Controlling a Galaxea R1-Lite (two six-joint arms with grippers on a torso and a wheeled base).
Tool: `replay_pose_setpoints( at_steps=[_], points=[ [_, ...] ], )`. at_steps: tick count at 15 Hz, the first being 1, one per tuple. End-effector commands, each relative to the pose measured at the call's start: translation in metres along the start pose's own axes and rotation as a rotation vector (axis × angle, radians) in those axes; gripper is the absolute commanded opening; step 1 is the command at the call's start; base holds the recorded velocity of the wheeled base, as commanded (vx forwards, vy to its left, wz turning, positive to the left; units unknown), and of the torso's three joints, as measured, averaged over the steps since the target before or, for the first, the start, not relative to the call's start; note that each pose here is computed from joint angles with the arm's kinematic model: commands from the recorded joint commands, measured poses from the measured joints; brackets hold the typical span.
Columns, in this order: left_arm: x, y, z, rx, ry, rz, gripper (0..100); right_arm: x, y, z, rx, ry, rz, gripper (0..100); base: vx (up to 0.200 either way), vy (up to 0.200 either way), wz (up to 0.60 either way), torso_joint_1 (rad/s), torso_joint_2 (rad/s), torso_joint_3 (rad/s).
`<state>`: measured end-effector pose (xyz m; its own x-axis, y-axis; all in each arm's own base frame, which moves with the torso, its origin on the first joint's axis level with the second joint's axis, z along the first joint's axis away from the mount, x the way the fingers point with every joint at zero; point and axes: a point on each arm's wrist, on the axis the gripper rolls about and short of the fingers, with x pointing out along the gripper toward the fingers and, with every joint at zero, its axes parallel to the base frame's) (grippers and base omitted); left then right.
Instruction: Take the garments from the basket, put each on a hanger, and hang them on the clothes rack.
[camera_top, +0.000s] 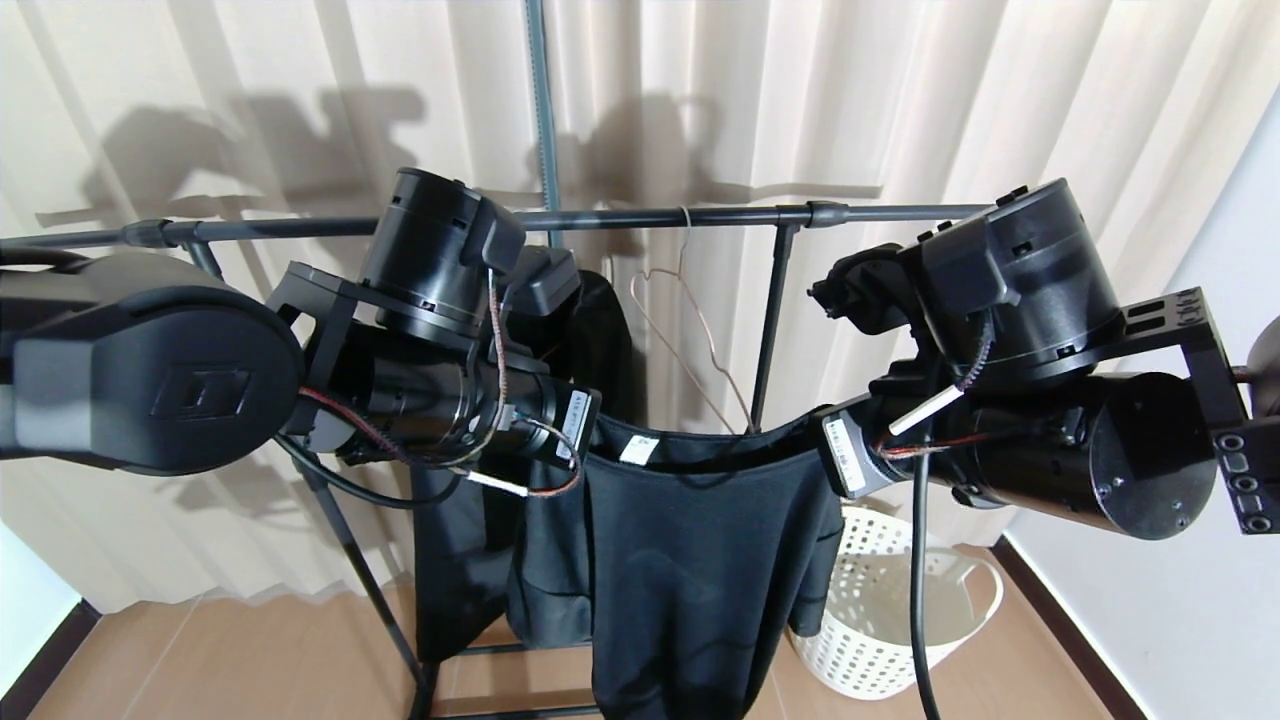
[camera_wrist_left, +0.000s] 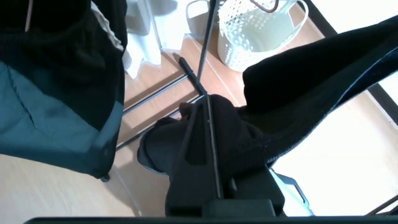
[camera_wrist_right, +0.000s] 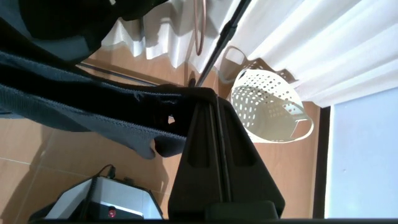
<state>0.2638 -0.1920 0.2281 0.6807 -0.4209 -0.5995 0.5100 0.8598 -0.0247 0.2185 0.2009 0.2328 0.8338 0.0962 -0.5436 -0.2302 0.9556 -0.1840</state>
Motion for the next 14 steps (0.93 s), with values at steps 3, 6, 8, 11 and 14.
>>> replay_pose_setpoints(
  at_steps=[3,6,8,11,14],
  points=[
    [-0.012,-0.004,-0.005,0.011,0.001,-0.027,100,0.000,-0.013,0.002,0.042,-0.004,-0.029,0,0.000,0.000,0.00,0.000,0.00,0.000],
    [-0.029,-0.003,-0.013,0.044,-0.002,-0.106,100,-0.002,-0.024,0.004,0.069,-0.017,-0.046,0,0.000,0.000,0.00,0.000,0.00,0.000],
    [-0.041,-0.002,-0.018,0.061,-0.007,-0.204,100,-0.002,-0.030,0.004,0.092,-0.029,-0.057,0,0.000,0.000,0.00,0.000,0.00,0.000],
    [-0.045,0.003,-0.016,0.045,-0.018,-0.291,100,0.007,-0.039,-0.008,0.109,-0.016,-0.085,0,0.000,0.000,0.00,0.000,0.00,0.000],
    [-0.015,0.007,-0.019,0.033,0.037,-0.270,100,0.009,-0.049,-0.029,0.135,-0.030,-0.085,0,0.000,0.000,0.00,0.000,0.00,0.000]
  ],
)
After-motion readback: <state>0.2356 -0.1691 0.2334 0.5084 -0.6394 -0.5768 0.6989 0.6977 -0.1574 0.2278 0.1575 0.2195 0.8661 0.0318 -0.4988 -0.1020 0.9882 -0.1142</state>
